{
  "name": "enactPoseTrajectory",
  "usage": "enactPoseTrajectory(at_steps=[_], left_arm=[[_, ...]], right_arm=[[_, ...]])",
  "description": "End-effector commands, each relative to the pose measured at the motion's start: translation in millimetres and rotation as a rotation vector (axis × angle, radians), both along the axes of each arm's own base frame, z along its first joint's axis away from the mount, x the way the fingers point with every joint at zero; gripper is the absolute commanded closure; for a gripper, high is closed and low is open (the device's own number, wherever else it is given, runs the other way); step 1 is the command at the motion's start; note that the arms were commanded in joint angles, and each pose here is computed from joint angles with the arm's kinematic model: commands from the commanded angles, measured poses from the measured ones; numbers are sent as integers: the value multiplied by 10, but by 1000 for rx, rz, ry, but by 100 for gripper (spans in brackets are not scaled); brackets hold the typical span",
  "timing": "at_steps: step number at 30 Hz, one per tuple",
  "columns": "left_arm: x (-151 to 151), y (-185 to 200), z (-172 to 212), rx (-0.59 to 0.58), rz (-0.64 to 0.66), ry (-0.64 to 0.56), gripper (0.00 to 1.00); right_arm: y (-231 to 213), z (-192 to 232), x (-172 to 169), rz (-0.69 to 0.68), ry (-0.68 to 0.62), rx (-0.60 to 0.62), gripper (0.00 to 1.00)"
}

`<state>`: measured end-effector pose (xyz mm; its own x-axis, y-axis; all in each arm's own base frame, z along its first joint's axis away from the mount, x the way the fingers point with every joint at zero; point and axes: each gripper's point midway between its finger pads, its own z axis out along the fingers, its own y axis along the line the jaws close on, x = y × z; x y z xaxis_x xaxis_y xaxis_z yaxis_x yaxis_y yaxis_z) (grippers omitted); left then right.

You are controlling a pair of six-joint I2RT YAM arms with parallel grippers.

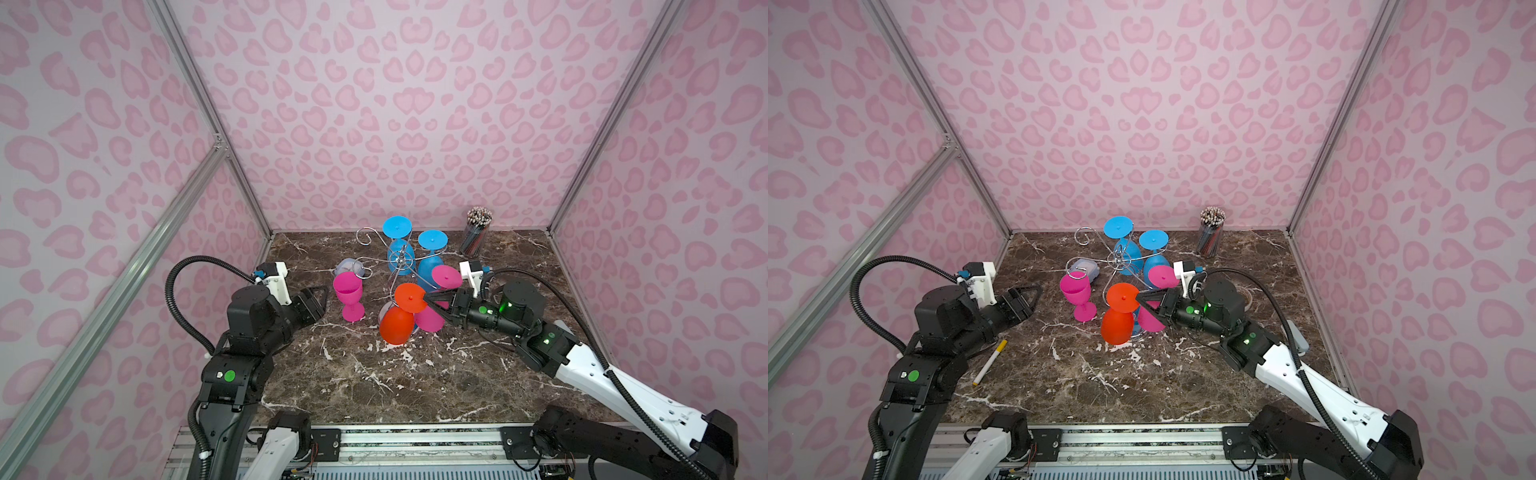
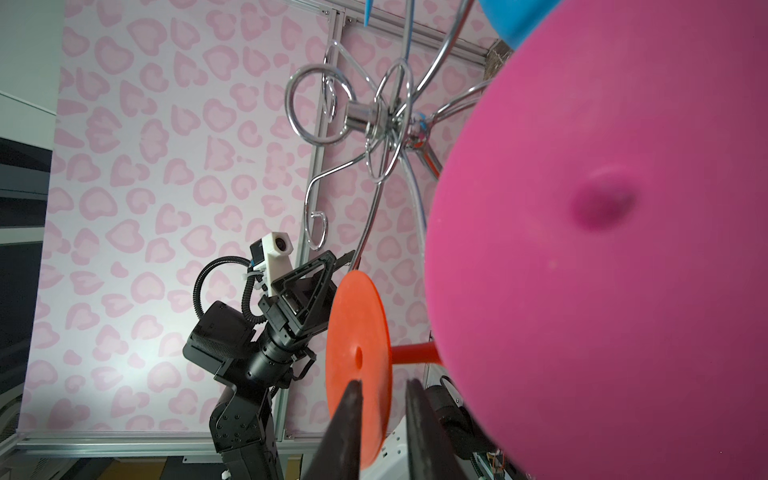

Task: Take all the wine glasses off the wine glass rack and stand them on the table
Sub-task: 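Close the right gripper on the orange glass base rim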

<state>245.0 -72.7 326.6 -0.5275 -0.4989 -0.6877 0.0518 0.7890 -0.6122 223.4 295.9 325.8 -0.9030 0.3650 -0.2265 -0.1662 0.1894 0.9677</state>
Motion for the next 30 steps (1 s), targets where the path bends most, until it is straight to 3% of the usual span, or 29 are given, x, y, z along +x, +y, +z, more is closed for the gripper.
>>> enactPoseTrajectory(at_steps=[1, 15, 25, 30], left_arm=[[0, -5, 21, -6, -1, -9, 43], [-30, 10, 10, -2, 5, -9, 43], [-39, 7, 10, -4, 3, -8, 43], [-45, 15, 7, 0, 6, -8, 43]], right_arm=[[13, 16, 12, -2, -12, 15, 80], [54, 41, 1, 6, -12, 30, 87], [71, 54, -10, 6, -9, 36, 100], [73, 81, -7, -2, -5, 46, 100]])
